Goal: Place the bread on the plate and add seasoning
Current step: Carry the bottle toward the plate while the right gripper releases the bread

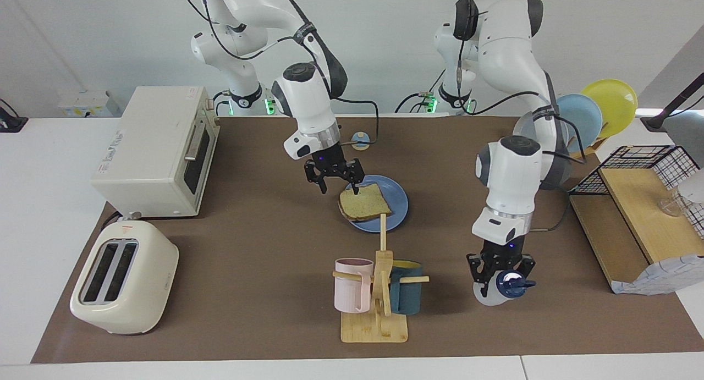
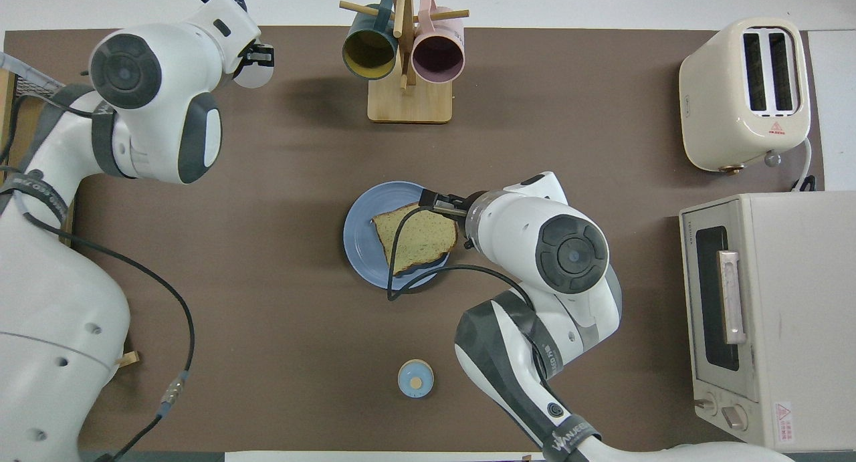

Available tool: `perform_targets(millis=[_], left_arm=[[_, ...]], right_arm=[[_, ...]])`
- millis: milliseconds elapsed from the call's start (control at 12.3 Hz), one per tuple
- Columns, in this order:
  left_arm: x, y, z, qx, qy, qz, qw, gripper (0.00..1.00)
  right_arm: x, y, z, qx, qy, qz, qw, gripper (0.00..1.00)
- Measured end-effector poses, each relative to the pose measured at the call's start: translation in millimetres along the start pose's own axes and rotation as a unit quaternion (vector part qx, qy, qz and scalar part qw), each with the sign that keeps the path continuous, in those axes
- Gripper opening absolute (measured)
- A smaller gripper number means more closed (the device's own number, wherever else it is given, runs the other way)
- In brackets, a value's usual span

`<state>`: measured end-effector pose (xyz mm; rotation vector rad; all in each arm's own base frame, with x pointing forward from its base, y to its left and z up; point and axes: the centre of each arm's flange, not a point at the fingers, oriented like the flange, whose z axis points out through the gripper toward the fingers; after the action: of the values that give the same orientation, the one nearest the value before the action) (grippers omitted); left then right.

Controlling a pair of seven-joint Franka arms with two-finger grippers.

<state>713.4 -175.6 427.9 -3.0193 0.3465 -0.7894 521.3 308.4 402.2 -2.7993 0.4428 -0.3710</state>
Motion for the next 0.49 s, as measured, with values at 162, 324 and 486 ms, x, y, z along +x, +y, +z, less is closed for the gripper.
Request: perform_targets(millis=[162,324,486], left_arm=[[3,-3,-57,-0.018,-0.048,0.062,0.997,0.46],[-4,2,-114,-0.041,-0.091,0.128,0.987,0.46],[-21,6,-164,-0.070,-0.113,0.190,0.973,0.46]], right_arm=[[5,-1,-12,0.007,0.008,0.002,1.000,1.00],[-2,-8,-16,0.010,0.006,-0.011,1.000,1.00],[-15,-17,-14,0.007,-0.003,-0.064,0.998,1.00]])
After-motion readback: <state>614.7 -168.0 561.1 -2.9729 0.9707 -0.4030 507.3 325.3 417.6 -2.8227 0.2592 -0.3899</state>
